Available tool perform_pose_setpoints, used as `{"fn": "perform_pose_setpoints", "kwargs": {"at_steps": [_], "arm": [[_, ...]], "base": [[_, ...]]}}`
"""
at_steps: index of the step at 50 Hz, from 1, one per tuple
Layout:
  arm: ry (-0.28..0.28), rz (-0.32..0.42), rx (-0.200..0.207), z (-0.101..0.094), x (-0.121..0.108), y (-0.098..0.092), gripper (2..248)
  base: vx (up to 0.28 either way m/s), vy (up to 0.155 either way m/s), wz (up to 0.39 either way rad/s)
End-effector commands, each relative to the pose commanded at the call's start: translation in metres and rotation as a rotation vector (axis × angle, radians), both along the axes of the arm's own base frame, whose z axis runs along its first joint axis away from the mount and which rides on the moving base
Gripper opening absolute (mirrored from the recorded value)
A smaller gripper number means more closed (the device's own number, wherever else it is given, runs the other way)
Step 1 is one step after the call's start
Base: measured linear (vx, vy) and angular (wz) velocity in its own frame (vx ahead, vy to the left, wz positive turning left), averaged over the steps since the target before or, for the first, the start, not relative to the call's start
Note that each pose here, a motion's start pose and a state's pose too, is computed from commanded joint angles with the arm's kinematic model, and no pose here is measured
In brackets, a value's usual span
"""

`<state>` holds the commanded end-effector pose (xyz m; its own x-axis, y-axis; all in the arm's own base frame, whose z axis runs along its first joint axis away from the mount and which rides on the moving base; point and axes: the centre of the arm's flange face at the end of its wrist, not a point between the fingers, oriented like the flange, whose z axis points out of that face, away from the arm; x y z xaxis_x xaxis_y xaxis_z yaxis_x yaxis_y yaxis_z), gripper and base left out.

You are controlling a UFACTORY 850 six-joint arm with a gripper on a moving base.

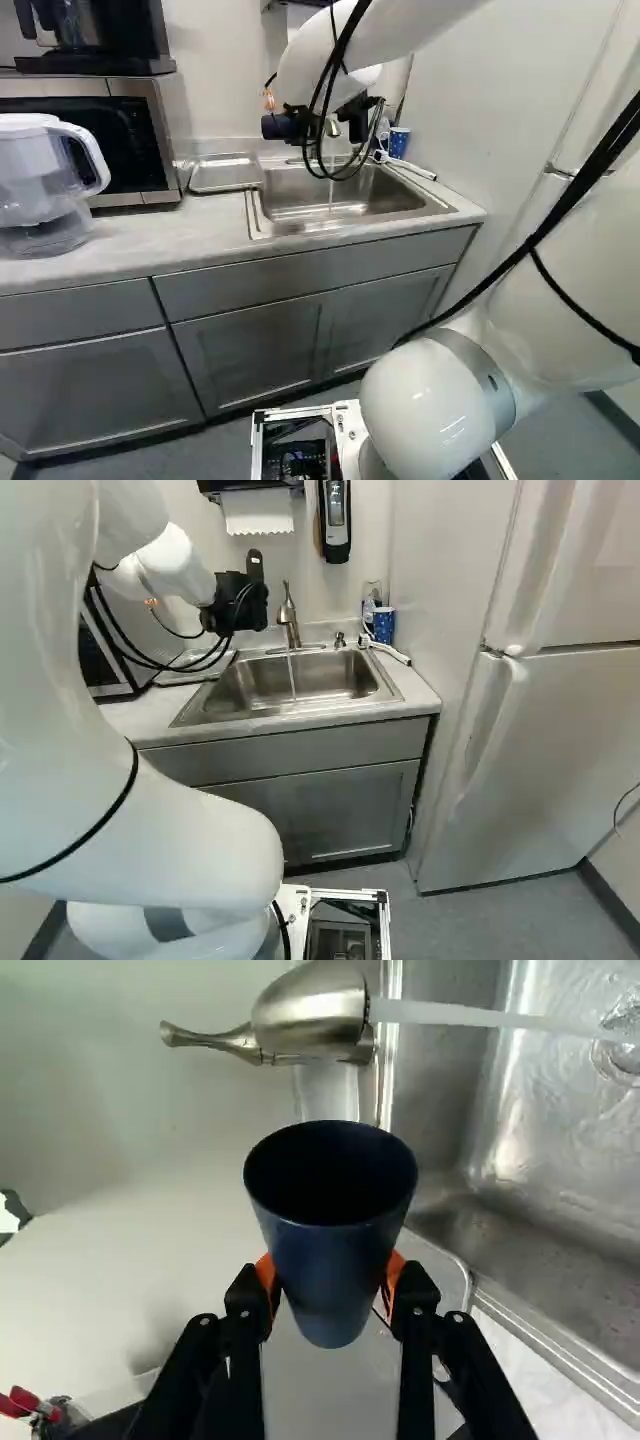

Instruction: Rinse the cup and place it in the tray

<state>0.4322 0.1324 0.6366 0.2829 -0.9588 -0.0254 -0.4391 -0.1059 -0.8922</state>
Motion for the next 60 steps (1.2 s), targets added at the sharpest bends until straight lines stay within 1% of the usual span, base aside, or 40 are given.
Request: {"fn": "perform_pose_setpoints", "kwargs": {"at_steps": [60], "arm": [[-0.166, 0.284, -0.537, 0.0, 0.0, 0.0, 121]], "base": [[0.0, 0.0, 0.0]]}}
